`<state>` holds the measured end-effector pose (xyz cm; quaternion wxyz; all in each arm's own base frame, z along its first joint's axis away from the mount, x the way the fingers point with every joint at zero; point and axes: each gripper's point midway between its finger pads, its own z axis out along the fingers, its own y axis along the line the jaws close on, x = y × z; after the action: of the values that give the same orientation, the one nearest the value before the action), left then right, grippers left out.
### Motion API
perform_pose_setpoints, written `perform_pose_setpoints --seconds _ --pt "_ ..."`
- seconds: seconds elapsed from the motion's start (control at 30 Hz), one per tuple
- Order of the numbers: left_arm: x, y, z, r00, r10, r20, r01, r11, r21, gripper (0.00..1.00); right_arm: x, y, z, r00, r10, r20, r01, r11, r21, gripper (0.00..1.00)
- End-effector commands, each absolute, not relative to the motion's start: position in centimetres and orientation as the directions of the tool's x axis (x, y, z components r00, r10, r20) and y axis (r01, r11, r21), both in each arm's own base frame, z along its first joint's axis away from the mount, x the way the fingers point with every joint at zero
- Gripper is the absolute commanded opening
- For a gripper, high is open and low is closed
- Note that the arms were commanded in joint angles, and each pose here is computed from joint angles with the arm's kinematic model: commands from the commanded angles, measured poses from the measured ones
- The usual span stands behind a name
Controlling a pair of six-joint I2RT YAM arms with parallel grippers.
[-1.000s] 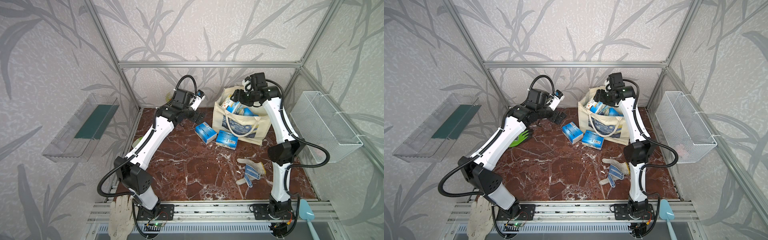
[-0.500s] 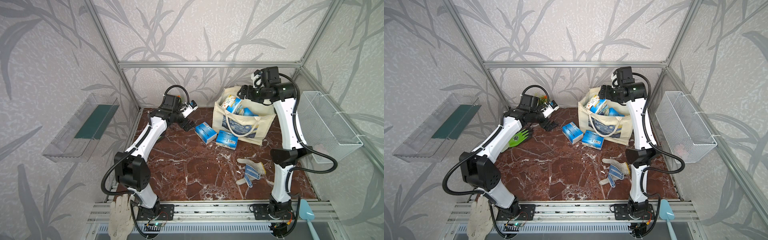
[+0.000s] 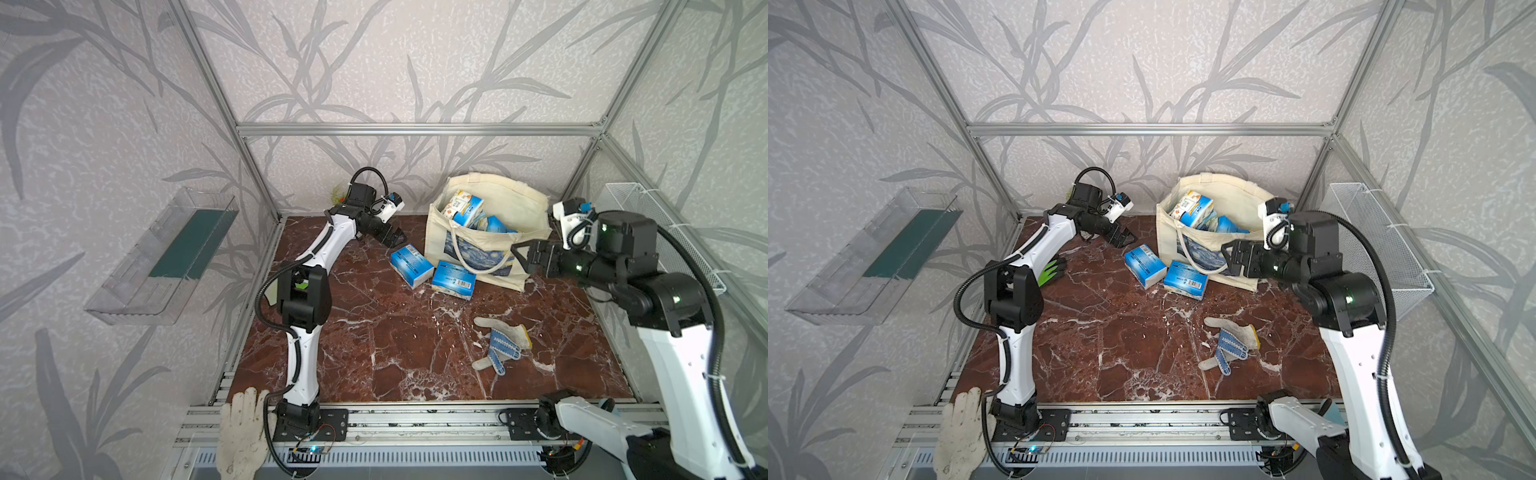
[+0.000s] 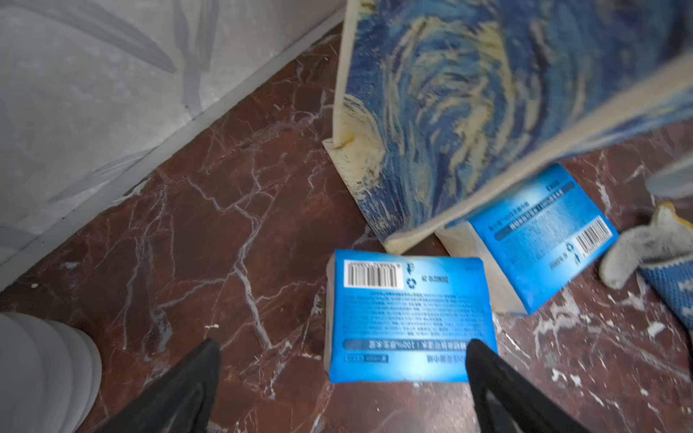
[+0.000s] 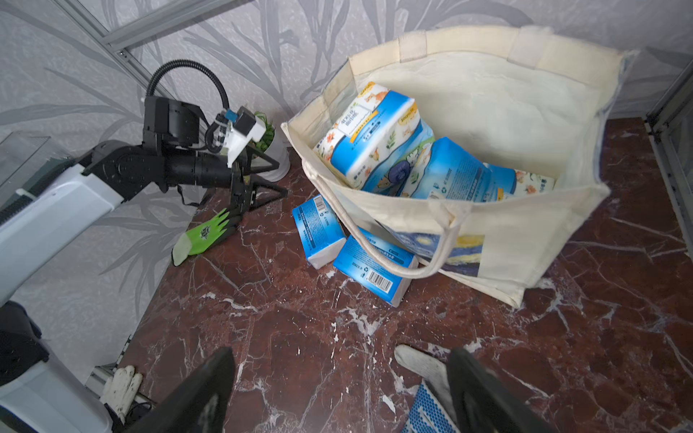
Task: Put tissues into the canvas bag
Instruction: Pick up the pack of facial tissues from the center of the board.
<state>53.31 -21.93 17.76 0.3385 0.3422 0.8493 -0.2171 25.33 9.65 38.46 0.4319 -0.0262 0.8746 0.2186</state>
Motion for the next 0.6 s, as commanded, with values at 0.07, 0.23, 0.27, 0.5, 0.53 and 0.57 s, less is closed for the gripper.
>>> perform_pose_setpoints --seconds 0.07,0.23,0.27,0.5,0.53,0.57 --pt "57.0 -22.3 17.9 -0.602 0.361 -0.712 0.564 0.824 -0.059 0.99 22.8 8.8 34.5 -0.67 0.199 -0.715 -0.16 0.902 0.401 0.89" --pt "57.7 -24.3 16.1 -0.621 0.378 -0.686 0.541 0.841 -0.026 0.99 21.2 8.4 33.1 -0.692 0.218 -0.688 -0.13 0.9 0.415 0.89" --pt "57.7 -24.7 15.8 -0.62 0.387 -0.682 0.541 0.841 -0.014 0.99 21.0 8.4 33.1 -0.694 0.219 -0.686 -0.128 0.9 0.417 0.89" --pt "58.0 -25.9 13.4 -0.642 0.427 -0.637 0.531 0.847 0.031 0.87 20.9 8.6 32.6 -0.702 0.227 -0.675 -0.129 0.892 0.433 0.89" --pt "58.1 -25.6 12.8 -0.655 0.426 -0.624 0.515 0.856 0.042 0.83 20.9 8.6 32.5 -0.703 0.228 -0.674 -0.128 0.892 0.434 0.89" --pt "58.3 -25.2 12.5 -0.669 0.416 -0.616 0.493 0.868 0.051 0.83 20.9 8.6 32.4 -0.704 0.227 -0.672 -0.127 0.892 0.435 0.89"
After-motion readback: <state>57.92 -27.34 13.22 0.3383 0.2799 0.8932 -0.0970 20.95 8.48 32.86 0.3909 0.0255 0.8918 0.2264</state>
